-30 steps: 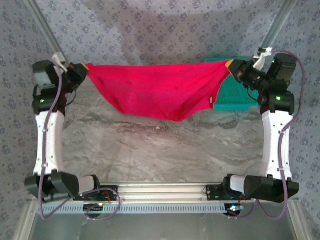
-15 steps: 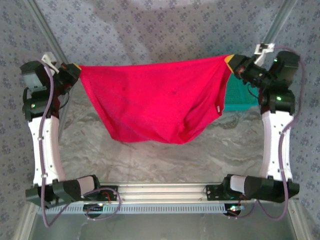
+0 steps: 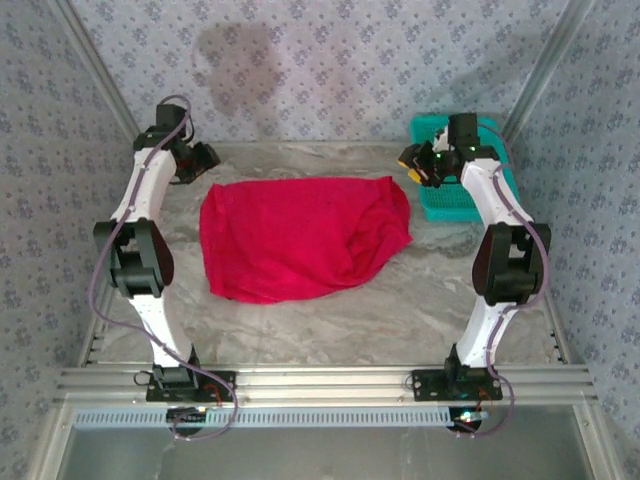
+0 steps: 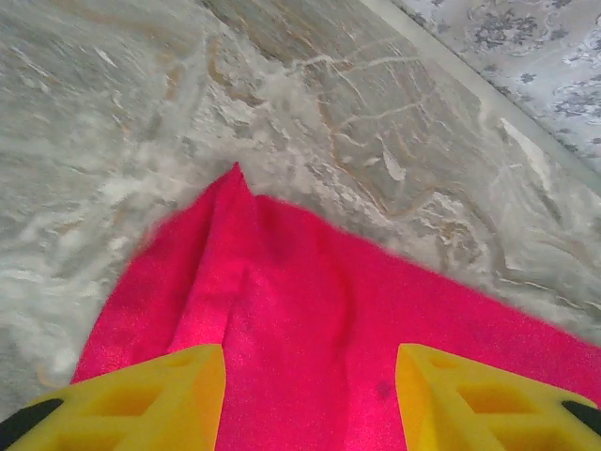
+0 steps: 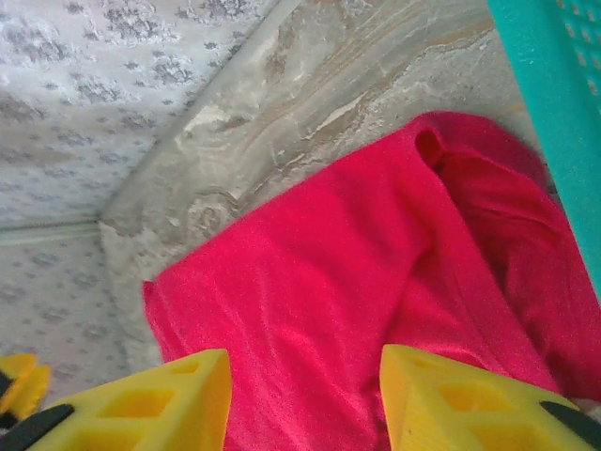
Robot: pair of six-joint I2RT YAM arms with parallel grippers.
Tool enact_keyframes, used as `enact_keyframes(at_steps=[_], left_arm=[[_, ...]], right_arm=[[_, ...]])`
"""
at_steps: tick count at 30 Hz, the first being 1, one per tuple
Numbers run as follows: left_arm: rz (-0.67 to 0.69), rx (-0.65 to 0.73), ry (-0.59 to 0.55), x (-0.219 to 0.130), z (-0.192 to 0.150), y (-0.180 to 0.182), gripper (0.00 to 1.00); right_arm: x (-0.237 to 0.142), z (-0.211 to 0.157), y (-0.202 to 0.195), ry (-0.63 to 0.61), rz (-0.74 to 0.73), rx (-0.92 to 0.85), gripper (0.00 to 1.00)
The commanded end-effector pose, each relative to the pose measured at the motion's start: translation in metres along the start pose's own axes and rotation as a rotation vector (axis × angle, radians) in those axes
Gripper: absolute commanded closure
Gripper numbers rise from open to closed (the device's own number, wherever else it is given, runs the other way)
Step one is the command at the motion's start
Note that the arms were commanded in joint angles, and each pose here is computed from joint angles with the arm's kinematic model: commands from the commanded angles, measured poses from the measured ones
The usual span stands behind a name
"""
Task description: Fold the inside-out t-shirt
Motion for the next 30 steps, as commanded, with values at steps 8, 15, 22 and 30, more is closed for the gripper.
enact_keyframes(at_steps=[8, 15, 22, 30], left_arm=[[-0.309, 0.193, 0.145, 0.005, -0.175, -0.103, 0.55], [-0.425, 0.276, 0.26, 0.03, -0.23, -0.171, 0.49], [-0.423, 0.339, 0.309, 0.046, -0.265, -0.214, 0.42], [-0.32, 0.435, 0.371, 0.08, -0.29, -0.226, 0.41]], right_arm=[[0.009, -0.138, -0.04, 0.169, -0.22, -0.265, 0.66], [0.048, -0.167, -0.084, 0.258, -0.249, -0.188, 0.65], [0.071, -0.171, -0.09, 0.303, -0.282, -0.164, 0.55], [0.034, -0.167, -0.097, 0.253, -0.336, -0.148, 0.6]])
Point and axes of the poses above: each hand's point on the last joint's axis, 136 mm out from that joint toward the fingers, its own x axis out along the fingers, its own y axis along the line the jaws close on, z = x × y, the point moved 5 cm from there along -x, back along the fingers, and after that the axes turned 4 degrees about x, right-handed, at the moved point
